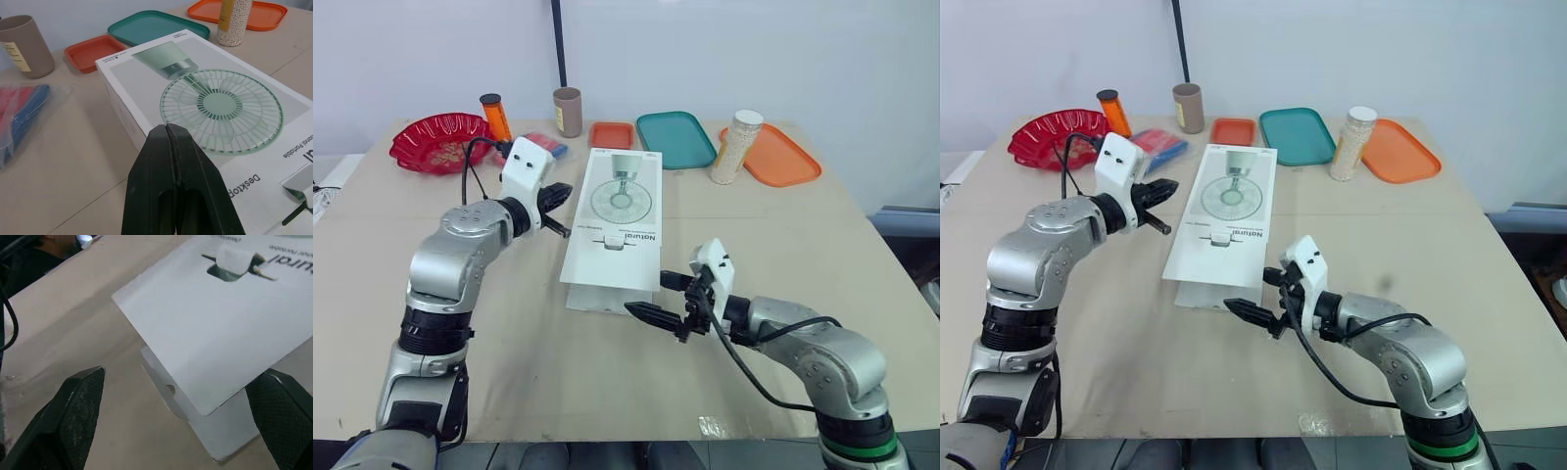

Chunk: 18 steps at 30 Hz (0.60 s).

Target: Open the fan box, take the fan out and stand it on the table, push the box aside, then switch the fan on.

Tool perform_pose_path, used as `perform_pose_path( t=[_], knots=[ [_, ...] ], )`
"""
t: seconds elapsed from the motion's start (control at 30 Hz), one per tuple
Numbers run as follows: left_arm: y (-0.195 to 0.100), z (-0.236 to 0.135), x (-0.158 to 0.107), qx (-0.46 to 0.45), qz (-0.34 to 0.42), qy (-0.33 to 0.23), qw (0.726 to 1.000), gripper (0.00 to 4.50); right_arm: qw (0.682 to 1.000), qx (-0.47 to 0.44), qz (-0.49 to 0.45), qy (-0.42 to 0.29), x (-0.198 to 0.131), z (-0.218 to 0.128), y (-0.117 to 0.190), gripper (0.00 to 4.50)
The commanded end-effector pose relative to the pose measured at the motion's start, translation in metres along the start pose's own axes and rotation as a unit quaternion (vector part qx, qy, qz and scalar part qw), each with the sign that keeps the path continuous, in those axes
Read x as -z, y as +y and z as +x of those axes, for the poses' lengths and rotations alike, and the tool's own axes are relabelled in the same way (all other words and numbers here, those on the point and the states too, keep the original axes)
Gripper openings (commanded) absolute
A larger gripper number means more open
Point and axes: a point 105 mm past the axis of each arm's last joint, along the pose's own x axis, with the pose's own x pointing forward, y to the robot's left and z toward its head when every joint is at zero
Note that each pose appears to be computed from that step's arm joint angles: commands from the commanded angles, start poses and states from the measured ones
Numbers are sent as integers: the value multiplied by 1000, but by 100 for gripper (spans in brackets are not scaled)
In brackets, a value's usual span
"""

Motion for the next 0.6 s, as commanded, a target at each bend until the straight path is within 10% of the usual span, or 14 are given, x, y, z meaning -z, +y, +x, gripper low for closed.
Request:
perform_pose_path(
  t=[0.03,0.6],
  knots=[
    [15,-24,-1,-23,18,-11,1000,4,996,-35,-31,-71,-39,-3,14,450],
    [14,-29,1,-43,14,-13,999,4,994,60,-51,-74,-52,41,-40,450]
  ],
)
